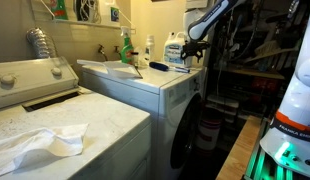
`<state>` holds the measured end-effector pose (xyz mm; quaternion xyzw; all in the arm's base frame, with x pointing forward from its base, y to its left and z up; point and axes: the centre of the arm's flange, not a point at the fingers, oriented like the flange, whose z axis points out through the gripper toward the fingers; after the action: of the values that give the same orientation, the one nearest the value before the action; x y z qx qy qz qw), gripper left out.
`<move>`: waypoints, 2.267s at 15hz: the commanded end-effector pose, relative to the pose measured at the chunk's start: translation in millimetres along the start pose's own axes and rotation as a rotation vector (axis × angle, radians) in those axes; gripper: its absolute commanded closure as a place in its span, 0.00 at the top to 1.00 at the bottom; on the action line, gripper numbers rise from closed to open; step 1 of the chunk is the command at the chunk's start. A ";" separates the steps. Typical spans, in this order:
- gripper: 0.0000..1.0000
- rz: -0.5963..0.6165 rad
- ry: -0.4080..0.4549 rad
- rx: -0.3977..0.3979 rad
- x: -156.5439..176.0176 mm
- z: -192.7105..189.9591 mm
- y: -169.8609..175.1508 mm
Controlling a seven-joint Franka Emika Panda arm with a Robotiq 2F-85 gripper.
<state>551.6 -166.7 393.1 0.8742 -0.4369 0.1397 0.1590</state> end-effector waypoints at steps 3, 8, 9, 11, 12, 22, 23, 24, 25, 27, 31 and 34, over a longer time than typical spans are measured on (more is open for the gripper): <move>1.00 -0.076 -0.102 0.119 0.7 3.6 -6.1; 1.00 -0.092 -0.099 0.176 8.8 11.9 -12.7; 1.00 -0.096 -0.097 0.183 9.4 14.1 -13.5; 1.00 -0.104 -0.098 0.199 10.3 18.1 -15.8; 1.00 -0.107 -0.094 0.205 10.9 19.6 -17.1; 0.60 -0.108 -0.075 0.203 16.4 32.8 -28.8; 0.58 -0.108 -0.072 0.202 16.4 33.2 -29.0; 0.49 -0.109 -0.071 0.202 16.1 33.0 -29.0; 0.41 -0.111 -0.069 0.202 15.8 32.2 -28.7; 0.24 -0.115 -0.065 0.202 15.7 27.6 -28.5; 0.13 -0.135 -0.054 0.194 12.5 5.7 -31.0; 0.13 -0.173 -0.089 0.183 15.0 -48.3 -30.1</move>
<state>589.9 -157.2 390.1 0.9170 -0.3663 0.1425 0.0685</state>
